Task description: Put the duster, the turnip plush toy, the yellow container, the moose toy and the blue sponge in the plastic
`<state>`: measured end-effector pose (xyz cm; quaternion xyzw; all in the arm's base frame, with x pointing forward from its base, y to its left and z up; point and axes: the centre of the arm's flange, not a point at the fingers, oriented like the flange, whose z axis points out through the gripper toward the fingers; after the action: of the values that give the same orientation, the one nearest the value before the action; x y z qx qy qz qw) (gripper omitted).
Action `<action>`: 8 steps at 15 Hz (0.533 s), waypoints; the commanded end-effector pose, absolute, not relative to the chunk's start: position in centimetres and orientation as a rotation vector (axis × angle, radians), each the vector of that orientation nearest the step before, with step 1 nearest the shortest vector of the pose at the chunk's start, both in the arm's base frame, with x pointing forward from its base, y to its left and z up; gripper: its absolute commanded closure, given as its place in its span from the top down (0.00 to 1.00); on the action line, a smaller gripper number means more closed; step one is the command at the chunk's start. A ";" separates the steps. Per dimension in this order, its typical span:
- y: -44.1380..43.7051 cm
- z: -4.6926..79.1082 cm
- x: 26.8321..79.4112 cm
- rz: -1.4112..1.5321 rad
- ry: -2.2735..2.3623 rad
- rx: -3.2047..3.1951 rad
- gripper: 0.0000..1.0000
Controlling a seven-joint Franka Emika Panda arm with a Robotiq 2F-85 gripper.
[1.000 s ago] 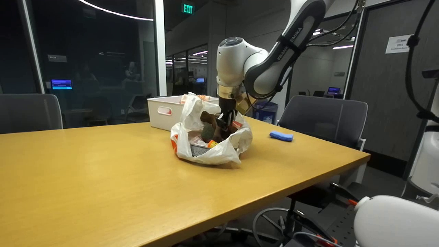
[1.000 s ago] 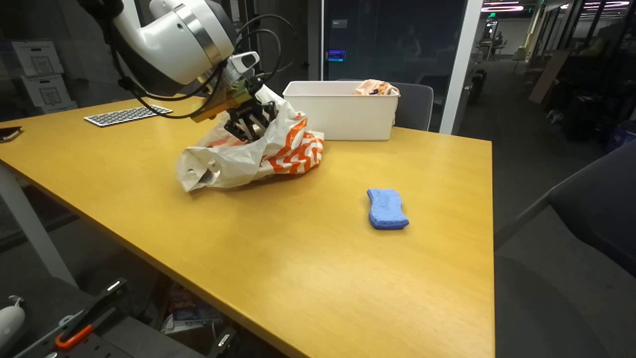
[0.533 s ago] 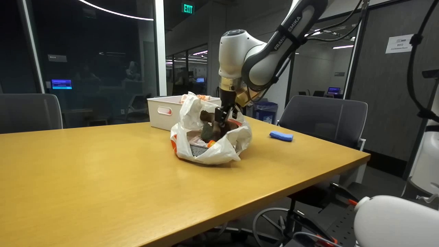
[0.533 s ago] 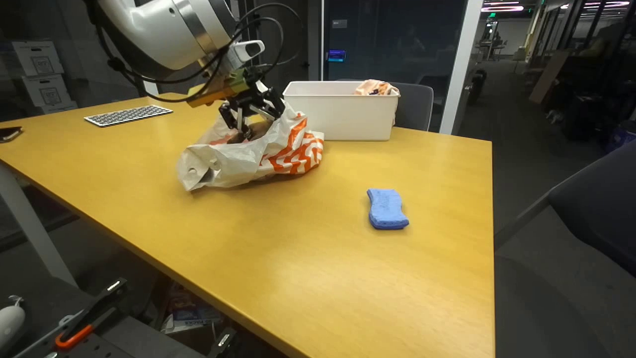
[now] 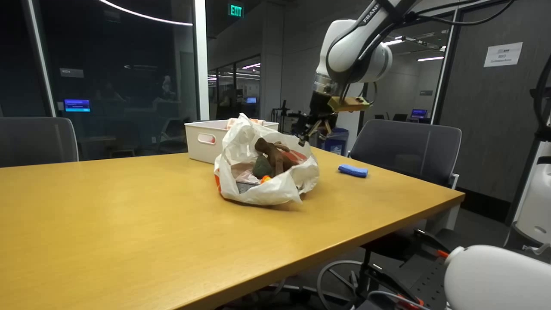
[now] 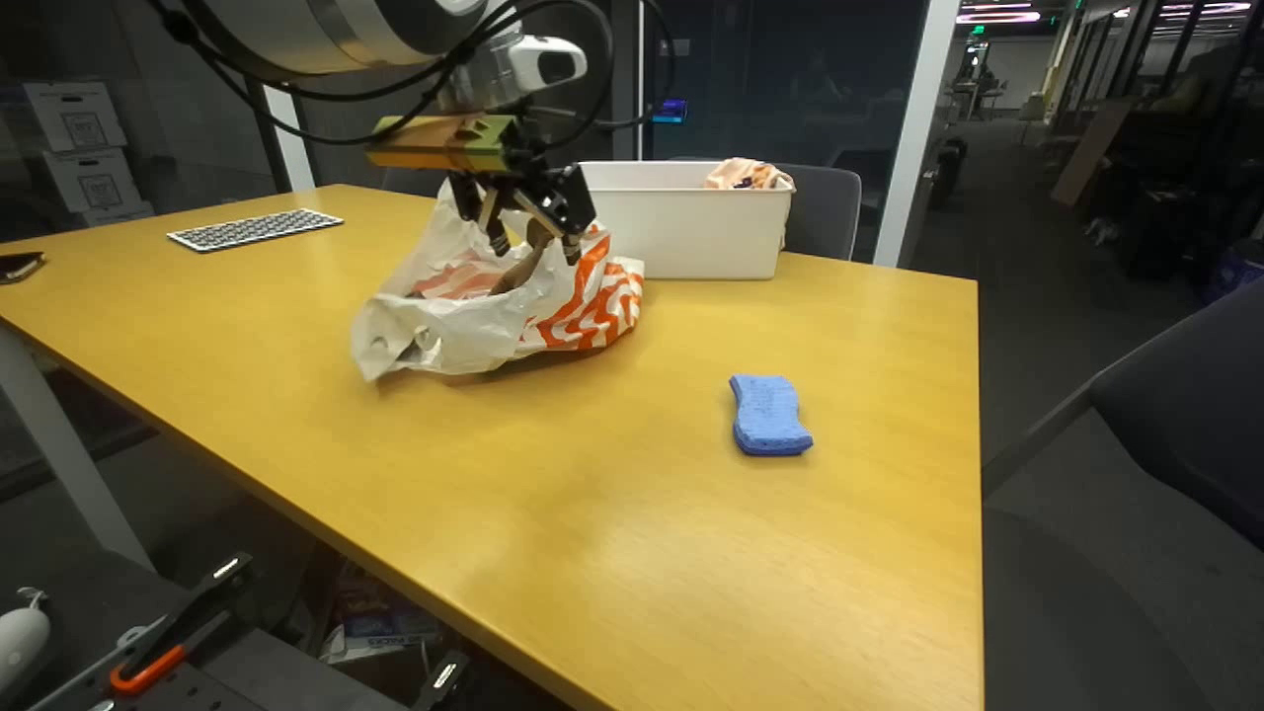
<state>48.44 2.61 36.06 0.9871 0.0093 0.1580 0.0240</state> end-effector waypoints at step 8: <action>-11.8 36.4 46.9 0.576 -0.594 3.051 1.00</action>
<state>45.70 -10.63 38.24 0.9690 -0.1614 0.1842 -0.0340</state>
